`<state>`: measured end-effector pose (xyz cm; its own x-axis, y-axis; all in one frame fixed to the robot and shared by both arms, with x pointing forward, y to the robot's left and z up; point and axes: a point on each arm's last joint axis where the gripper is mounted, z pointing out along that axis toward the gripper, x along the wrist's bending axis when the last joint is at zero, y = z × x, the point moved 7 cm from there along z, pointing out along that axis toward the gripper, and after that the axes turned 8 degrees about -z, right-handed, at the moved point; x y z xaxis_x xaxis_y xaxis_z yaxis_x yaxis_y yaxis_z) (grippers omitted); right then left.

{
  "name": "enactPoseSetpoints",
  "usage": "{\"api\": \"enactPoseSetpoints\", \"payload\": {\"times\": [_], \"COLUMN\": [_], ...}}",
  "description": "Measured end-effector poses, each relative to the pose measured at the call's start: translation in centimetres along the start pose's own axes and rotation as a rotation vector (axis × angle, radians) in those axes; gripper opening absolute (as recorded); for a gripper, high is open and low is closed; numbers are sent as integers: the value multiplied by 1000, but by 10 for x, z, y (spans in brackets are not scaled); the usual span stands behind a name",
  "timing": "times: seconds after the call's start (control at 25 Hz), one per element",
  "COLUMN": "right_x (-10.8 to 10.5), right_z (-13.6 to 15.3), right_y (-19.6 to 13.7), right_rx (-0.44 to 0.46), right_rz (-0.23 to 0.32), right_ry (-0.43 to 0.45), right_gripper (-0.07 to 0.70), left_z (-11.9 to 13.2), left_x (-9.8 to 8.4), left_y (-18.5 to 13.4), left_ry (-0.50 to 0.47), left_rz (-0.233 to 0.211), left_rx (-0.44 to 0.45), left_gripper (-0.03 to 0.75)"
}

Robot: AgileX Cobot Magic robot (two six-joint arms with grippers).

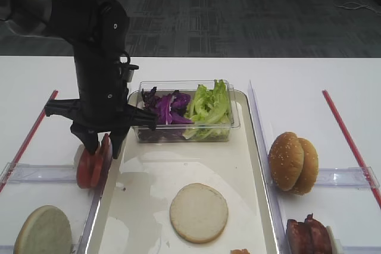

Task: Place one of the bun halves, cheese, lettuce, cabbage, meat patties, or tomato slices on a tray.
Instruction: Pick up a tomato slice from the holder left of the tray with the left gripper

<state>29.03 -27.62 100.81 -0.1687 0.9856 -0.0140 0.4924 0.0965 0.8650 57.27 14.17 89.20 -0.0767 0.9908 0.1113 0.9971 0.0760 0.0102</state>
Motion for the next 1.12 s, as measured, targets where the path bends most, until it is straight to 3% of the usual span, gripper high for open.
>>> {"api": "enactPoseSetpoints", "payload": {"times": [0.72,1.12], "right_x": [0,0], "right_z": [0,0], "right_y": [0,0], "right_rx": [0,0], "right_rz": [2,2], "right_ry": [0,0], "right_gripper": [454,454], "left_z": [0,0], "left_x": [2,2], "left_y": [-2,-3], "left_ry": [10,15], "left_rz": [0,2], "left_rx": [14,21], "left_gripper": [283,200]}}
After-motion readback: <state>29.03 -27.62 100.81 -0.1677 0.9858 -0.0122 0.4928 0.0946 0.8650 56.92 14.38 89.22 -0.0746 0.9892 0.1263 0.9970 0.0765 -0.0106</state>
